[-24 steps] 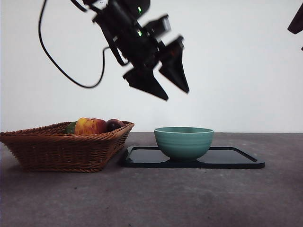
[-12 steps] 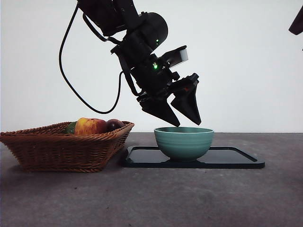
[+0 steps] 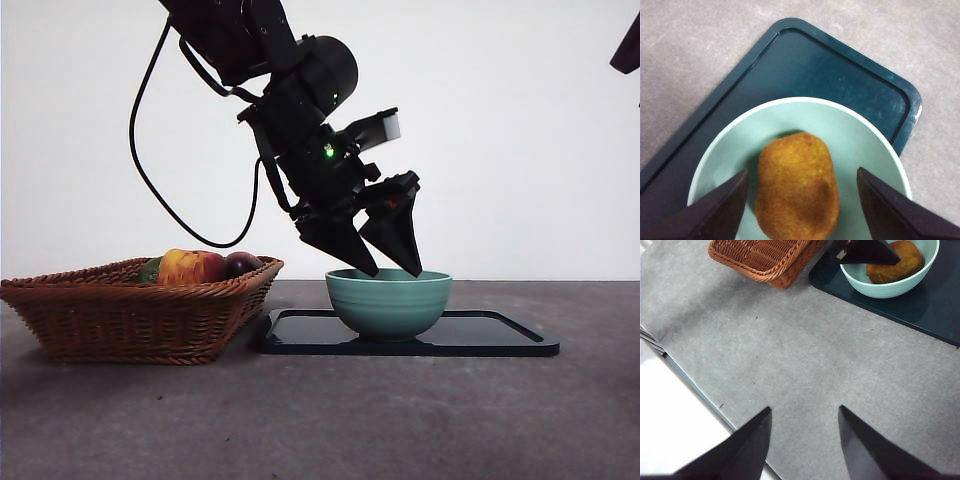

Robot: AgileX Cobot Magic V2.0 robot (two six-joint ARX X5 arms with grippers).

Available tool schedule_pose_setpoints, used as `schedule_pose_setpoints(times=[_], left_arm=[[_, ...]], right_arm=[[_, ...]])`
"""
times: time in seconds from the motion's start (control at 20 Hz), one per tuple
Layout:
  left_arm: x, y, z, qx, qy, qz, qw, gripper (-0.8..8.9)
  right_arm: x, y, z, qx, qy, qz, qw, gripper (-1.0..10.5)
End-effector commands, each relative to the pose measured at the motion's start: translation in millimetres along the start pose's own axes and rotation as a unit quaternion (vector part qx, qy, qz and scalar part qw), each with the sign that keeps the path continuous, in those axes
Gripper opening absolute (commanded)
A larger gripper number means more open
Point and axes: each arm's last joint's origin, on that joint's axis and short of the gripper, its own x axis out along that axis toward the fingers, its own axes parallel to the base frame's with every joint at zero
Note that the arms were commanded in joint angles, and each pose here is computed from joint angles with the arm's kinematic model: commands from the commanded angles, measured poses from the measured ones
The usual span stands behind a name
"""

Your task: Pick up the wifruite, put it on the bowl, pick up the plate, put it on desk

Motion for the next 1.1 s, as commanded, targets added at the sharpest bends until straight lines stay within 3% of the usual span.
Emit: schedule_pose_setpoints(times=[0.05, 0.7, 0.9, 1.1], left_arm=[[15, -2, -1, 0.008, 0.008, -0.005, 1.000, 3.40], [27, -6, -6, 0.011, 0.019, -0.001, 1.000, 3.38], [26, -6, -6, 0.011, 0.018, 0.000, 1.000, 1.58], [19, -6, 3, 0.008, 0.014, 0.001, 1.000, 1.54]], right_arm=[[-1, 1, 2, -0.007, -0.002, 0.003, 1.000, 2.1], [-1, 1, 2, -0.008, -0.002, 0.003, 1.000, 2.1], [-1, 1, 2, -0.008, -0.002, 0.003, 1.000, 2.1], [-1, 1, 2, -0.010, -0.002, 0.003, 1.000, 2.1]])
